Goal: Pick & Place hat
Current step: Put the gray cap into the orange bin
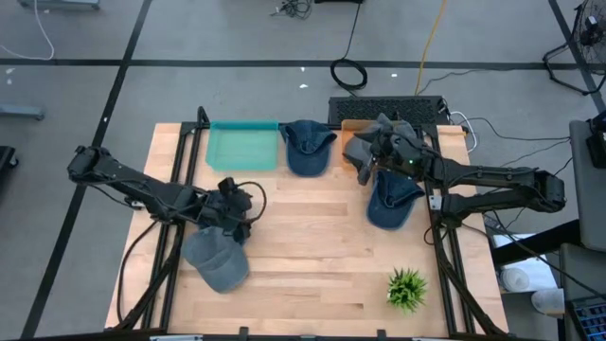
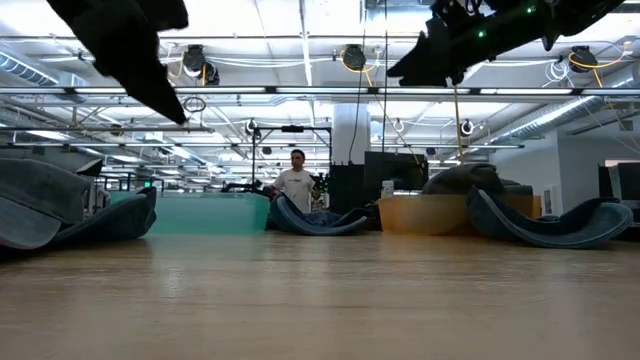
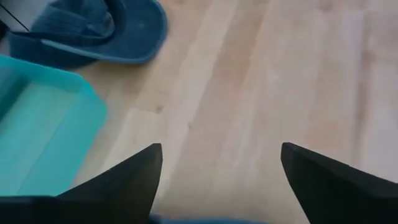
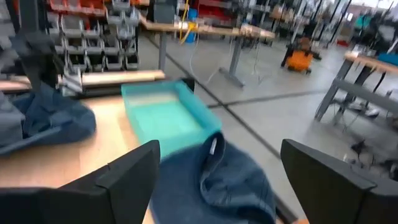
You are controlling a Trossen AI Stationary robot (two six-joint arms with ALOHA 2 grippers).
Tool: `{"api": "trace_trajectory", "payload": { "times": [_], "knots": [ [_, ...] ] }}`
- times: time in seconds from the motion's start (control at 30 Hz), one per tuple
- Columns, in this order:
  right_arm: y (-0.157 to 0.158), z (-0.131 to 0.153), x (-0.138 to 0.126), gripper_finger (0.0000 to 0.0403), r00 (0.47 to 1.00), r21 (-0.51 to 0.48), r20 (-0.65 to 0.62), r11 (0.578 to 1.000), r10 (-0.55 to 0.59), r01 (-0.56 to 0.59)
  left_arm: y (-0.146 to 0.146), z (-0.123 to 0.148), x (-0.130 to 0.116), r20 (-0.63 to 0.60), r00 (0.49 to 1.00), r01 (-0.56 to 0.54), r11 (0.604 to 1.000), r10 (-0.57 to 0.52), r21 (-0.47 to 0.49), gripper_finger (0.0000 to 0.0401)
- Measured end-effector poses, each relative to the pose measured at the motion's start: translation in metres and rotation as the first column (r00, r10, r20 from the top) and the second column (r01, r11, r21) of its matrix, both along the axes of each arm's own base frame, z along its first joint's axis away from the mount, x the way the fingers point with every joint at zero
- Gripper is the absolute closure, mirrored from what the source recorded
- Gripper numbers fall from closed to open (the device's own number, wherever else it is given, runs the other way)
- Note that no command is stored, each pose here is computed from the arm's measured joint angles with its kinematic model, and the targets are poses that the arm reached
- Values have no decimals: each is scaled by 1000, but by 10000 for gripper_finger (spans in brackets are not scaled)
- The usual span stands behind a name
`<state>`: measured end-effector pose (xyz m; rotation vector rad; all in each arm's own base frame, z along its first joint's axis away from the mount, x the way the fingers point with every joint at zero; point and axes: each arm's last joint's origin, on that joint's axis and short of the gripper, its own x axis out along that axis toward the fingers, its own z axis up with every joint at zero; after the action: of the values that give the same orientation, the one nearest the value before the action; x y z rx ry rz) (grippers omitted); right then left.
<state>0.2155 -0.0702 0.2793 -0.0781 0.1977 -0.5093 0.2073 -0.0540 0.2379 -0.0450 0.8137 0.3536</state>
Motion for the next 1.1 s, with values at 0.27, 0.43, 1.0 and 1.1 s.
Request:
{"api": "trace_trajectory", "payload": {
  "times": [0.27,0.43,1.0,1.1],
  "knots": [
    [1,-11,-3,83,996,70,-94,997,-4,10,-21,32,-10,-25,1000,5,996,-8,-91,106],
    [2,-12,-2,83,995,84,-93,996,45,-38,-33,33,-16,-76,997,-6,957,-17,-291,126],
    [18,-12,2,83,985,65,-105,989,136,-130,-75,27,-47,-347,936,-277,720,53,-636,153],
    [19,-12,3,83,986,57,-109,991,128,-122,-84,20,-52,-459,887,-370,684,57,-629,153]
  ]
}}
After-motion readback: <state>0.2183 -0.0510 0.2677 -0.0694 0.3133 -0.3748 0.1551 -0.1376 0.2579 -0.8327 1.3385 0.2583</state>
